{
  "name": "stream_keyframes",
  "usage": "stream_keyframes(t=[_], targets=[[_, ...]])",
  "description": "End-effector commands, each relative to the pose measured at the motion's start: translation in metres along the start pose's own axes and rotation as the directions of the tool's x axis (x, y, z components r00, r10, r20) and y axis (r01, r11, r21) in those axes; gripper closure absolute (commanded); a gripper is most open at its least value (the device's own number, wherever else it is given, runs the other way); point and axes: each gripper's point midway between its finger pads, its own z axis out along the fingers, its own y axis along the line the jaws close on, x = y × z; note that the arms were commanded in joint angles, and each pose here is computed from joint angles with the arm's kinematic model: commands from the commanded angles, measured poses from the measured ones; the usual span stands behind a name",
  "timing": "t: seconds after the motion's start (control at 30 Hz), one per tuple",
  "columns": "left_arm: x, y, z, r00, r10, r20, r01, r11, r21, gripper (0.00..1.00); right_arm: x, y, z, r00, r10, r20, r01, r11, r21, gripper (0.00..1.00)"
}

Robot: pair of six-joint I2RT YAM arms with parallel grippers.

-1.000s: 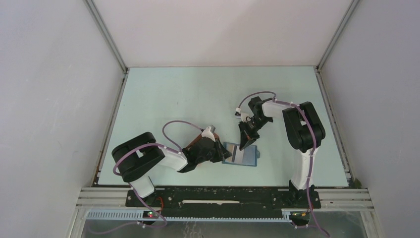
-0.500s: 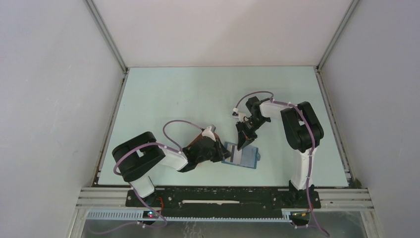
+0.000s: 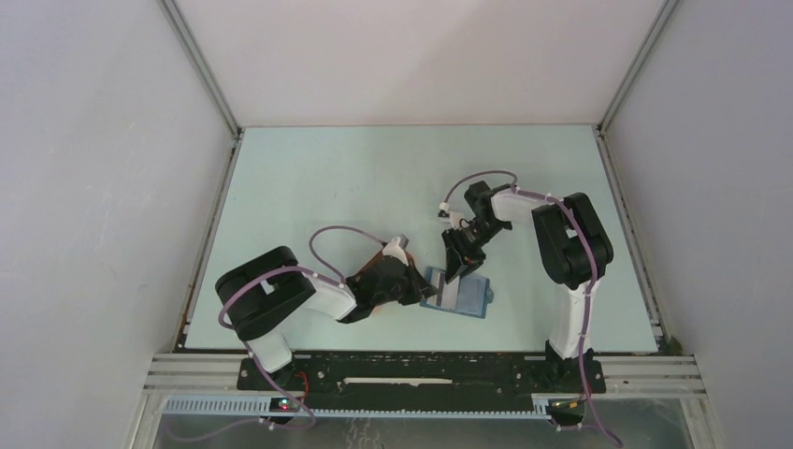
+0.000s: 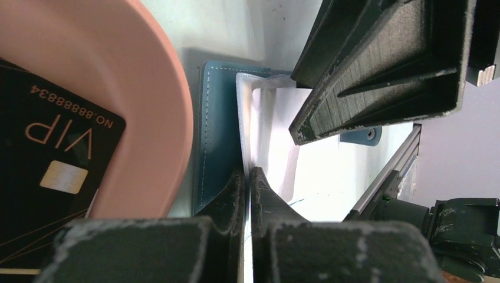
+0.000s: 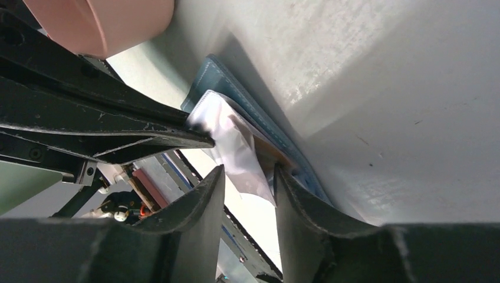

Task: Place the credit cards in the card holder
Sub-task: Insert the credit card into the card holder.

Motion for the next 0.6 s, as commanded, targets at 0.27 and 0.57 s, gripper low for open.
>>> stream_keyframes(t=[0.27,0.57], targets=[[0.014,0.039,0.004,0.998,0.037,-0.047,-0.043,0.991,-0.128,1.0,-0.017,-0.005,-0.03,0.984,-0.15,0.099,0.139,0.984,0.107,0.44],[0.015,0.038,0.004,0.998,0.033,-0.048,-0.039,0.992,-0.121,1.0,-0.022,-0.003,-0.055,0.959,-0.227,0.169,0.206,0.969,0.133,0.44]])
